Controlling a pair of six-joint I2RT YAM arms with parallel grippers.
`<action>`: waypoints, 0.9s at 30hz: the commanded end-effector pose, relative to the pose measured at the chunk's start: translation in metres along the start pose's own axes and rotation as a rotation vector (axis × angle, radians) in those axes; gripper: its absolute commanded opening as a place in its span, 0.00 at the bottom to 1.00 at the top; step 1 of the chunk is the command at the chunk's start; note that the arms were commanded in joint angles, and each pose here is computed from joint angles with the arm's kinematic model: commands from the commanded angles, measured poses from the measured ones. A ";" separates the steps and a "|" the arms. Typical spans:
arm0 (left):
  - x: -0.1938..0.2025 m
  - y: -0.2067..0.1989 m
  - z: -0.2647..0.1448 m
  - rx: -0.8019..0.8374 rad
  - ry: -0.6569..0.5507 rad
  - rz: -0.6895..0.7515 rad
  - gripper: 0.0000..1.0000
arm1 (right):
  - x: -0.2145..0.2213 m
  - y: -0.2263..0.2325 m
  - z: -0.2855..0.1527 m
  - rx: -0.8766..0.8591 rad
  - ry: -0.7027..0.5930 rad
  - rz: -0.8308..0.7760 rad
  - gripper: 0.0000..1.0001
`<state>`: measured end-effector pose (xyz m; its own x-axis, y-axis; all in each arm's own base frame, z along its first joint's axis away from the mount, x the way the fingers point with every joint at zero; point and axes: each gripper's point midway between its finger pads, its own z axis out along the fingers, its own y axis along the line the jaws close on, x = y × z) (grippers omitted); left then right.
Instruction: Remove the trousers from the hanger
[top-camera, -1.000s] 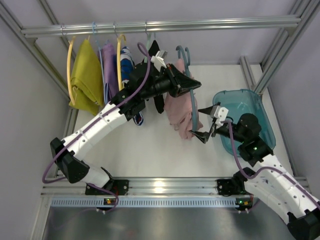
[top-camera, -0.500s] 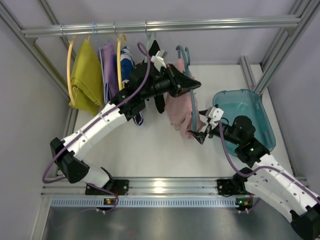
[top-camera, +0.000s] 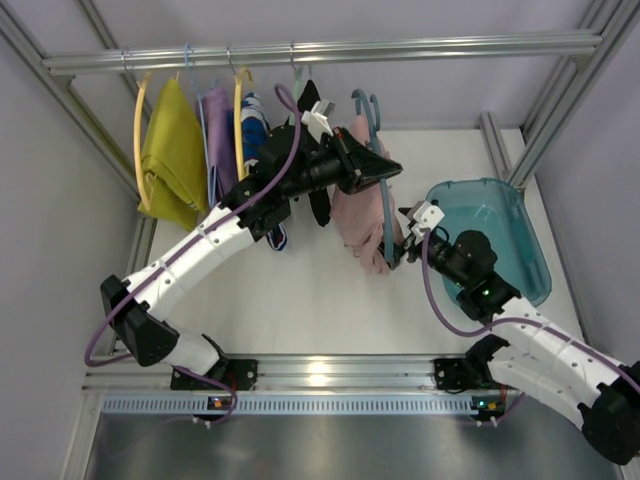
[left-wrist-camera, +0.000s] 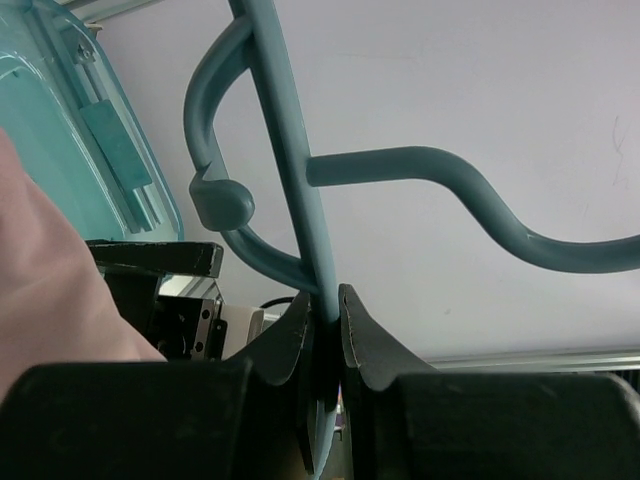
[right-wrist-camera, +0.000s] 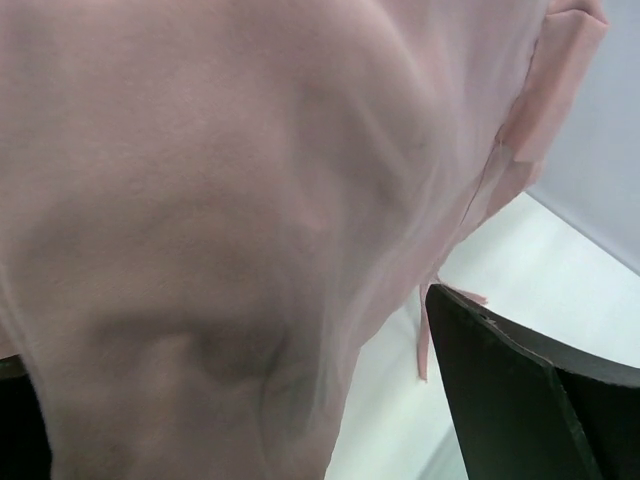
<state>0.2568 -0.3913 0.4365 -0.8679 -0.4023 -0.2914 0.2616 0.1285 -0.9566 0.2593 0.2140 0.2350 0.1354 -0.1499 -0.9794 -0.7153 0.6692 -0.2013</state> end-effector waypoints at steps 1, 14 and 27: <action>-0.011 -0.067 -0.019 0.188 -0.044 0.070 0.00 | -0.029 -0.013 0.006 0.068 -0.114 -0.023 0.93; -0.013 -0.055 -0.025 0.164 -0.050 0.086 0.00 | -0.057 0.000 -0.005 -0.036 -0.138 -0.124 0.37; -0.014 -0.054 -0.027 0.169 -0.051 0.114 0.00 | -0.037 0.008 -0.009 -0.074 -0.084 -0.121 0.43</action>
<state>0.2623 -0.3854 0.4340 -0.8626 -0.4025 -0.3067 0.2735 0.1389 -0.9518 0.2375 0.2144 0.2508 0.2445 -0.1938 -0.9501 -0.7535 0.5787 -0.3120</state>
